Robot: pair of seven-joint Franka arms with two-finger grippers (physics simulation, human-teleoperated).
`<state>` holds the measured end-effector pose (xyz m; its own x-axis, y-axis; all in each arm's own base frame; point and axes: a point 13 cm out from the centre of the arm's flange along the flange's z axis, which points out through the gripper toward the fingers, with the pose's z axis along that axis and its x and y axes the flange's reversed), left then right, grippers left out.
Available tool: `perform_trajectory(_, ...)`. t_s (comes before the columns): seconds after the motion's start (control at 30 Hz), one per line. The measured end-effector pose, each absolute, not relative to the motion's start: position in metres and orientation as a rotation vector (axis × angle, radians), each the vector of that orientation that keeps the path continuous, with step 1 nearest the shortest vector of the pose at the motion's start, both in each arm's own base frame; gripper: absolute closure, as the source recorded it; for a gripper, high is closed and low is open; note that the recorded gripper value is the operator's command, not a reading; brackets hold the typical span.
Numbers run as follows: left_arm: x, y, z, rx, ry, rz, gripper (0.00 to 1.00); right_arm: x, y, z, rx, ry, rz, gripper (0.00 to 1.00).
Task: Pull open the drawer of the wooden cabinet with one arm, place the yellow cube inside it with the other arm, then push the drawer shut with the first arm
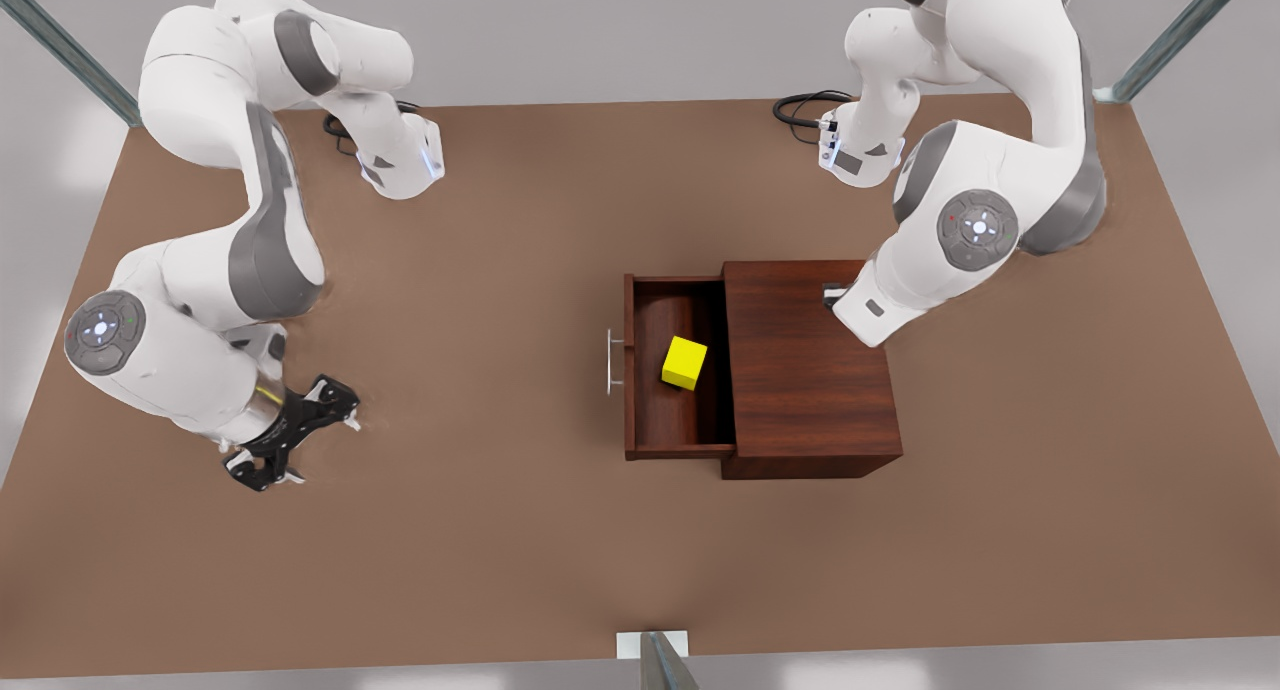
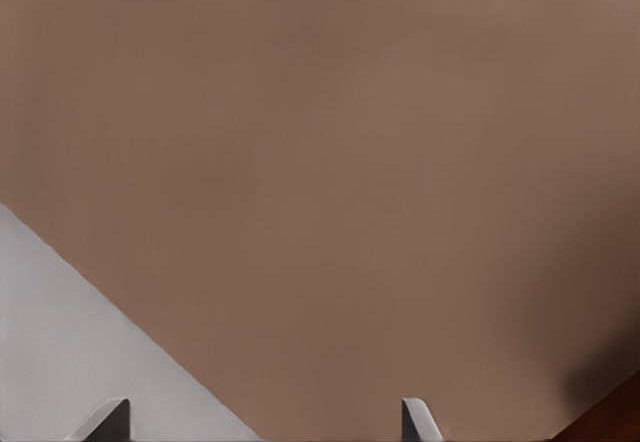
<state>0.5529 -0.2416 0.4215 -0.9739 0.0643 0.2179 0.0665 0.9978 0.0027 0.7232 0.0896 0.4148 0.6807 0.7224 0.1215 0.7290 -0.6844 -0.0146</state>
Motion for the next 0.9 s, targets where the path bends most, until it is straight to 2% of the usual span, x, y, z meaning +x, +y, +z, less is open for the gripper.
perform_trajectory(0.07, 0.526, -0.315, 0.406, -0.069, -2.907, -0.005, 0.99, 0.679, 0.003, 0.382, -2.762, -1.403, 0.026, 0.00)
perform_trajectory(0.13, 0.501, -0.390, 0.373, -0.009, -2.903, -0.014, 1.00, 0.628, -0.013, 0.359, -2.585, -1.682, 0.162, 0.00)
perform_trajectory(0.2, 0.487, -0.450, 0.339, 0.121, -2.927, 0.002, 1.00, 0.609, -0.003, 0.347, -2.364, -1.964, 0.207, 0.00)
perform_trajectory(0.37, 0.483, -0.544, 0.287, 0.533, -2.997, 0.116, 1.00, 0.597, -0.025, 0.335, -1.907, -2.357, 0.245, 0.00)
perform_trajectory(0.57, 0.456, -0.639, 0.223, 0.851, -3.124, 0.189, 1.00, 0.594, -0.033, 0.324, -1.450, -2.600, 0.191, 0.00)
perform_trajectory(0.7, 0.474, -0.654, 0.194, 1.156, -3.098, 0.278, 1.00, 0.595, -0.029, 0.321, -1.195, -2.708, 0.155, 0.00)
perform_trajectory(0.9, 0.505, -0.642, 0.185, 1.548, -2.967, 0.362, 1.00, 0.595, -0.027, 0.319, -0.899, -2.808, 0.123, 0.00)
